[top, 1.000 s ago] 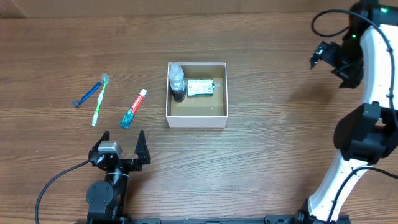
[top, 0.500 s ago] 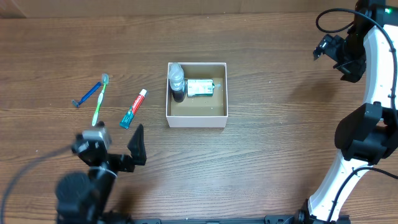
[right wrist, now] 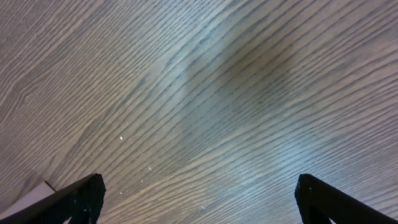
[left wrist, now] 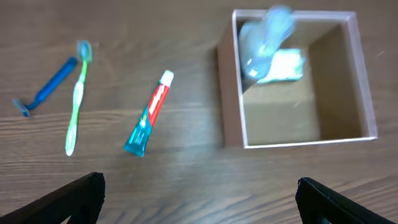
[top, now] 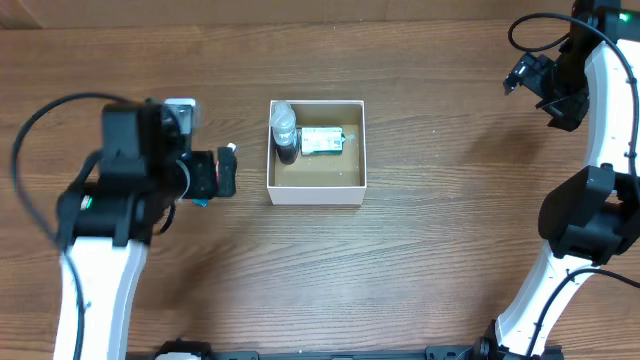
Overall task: Pack container
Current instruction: 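Reach the left gripper to the Colgate toothpaste tube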
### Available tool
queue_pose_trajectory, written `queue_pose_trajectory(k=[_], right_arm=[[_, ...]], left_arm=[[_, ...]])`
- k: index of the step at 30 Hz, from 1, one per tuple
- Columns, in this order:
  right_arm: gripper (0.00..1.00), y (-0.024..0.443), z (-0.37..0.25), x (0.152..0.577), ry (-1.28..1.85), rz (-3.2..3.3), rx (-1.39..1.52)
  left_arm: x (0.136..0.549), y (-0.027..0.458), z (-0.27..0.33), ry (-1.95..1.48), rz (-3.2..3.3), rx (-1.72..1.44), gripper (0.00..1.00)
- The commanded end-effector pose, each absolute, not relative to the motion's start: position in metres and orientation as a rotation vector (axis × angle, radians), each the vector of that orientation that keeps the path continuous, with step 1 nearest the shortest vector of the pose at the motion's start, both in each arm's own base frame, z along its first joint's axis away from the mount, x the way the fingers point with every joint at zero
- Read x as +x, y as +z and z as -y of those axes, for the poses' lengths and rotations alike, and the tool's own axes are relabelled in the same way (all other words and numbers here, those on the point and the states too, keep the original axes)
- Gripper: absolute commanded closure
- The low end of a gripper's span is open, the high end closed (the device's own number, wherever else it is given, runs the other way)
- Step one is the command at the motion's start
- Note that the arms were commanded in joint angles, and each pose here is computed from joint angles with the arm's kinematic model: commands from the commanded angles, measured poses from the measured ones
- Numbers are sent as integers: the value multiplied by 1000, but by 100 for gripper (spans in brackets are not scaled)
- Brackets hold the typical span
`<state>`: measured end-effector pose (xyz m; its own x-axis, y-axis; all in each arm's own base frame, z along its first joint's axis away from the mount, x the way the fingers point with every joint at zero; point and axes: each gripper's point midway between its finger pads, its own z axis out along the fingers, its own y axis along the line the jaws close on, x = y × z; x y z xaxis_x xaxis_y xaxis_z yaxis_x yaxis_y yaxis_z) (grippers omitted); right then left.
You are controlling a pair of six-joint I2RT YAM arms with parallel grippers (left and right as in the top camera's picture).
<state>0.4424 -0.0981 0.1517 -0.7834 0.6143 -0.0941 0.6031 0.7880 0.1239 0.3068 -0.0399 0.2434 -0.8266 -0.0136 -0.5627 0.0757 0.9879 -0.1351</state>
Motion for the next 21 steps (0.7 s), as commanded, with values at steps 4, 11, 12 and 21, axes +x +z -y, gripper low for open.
queue_pose_trajectory(k=[4, 11, 12, 21], right_arm=[[0, 175, 97, 445, 146, -2784, 957], [0, 175, 97, 445, 146, -2784, 958], [0, 175, 97, 445, 146, -2784, 958], [0, 175, 97, 445, 146, -2784, 957]], left_arm=[[342, 212, 31, -101, -2604, 106, 0], [378, 172, 33, -53, -2633, 292, 0], [380, 162, 33, -46, -2652, 330, 0], [384, 60, 33, -68, -2902, 425, 0]])
